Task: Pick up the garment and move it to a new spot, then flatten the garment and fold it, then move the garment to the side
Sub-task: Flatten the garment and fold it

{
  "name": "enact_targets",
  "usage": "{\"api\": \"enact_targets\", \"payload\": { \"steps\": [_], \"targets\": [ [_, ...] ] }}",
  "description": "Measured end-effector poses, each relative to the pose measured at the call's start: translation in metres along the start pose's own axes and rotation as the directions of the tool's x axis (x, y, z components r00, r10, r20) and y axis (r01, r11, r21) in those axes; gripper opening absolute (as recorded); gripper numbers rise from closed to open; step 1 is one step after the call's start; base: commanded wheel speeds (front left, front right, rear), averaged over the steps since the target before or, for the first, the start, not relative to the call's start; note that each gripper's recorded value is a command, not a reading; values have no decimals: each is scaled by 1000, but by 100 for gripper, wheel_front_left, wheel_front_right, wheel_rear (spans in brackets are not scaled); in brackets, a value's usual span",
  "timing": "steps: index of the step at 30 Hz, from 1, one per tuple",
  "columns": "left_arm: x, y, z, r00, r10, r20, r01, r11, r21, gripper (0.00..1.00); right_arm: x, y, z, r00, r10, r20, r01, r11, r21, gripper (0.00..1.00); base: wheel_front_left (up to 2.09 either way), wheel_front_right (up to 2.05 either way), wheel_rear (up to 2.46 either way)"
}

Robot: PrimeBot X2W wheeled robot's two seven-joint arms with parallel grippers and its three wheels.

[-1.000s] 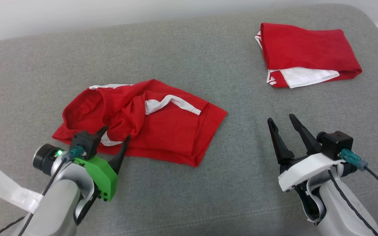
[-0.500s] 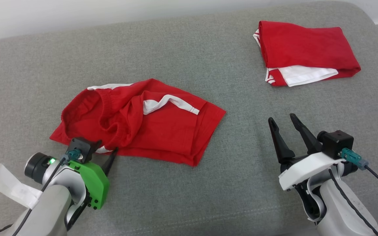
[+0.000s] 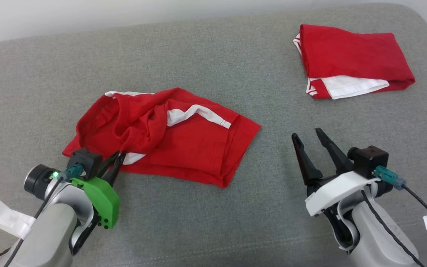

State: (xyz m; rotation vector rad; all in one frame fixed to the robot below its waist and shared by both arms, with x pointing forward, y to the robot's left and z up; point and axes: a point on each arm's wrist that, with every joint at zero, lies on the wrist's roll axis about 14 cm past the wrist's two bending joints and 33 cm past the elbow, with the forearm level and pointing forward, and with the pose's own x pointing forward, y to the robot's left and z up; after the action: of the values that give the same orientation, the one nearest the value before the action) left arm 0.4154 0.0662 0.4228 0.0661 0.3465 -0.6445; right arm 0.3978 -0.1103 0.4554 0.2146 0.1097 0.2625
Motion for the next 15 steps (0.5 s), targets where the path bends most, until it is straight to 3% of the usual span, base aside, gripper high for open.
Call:
{"api": "enact_targets", "payload": {
  "steps": [9,15],
  "targets": [
    [-4,3,45,976,32,214,-8,994,-113,0,13,29,-12,996,79,-39,-77,996,48,100,0,0,0],
    [-13,25,63,947,111,302,-47,976,-212,0,34,46,-17,986,147,-78,-144,988,51,100,0,0,0]
  ]
}}
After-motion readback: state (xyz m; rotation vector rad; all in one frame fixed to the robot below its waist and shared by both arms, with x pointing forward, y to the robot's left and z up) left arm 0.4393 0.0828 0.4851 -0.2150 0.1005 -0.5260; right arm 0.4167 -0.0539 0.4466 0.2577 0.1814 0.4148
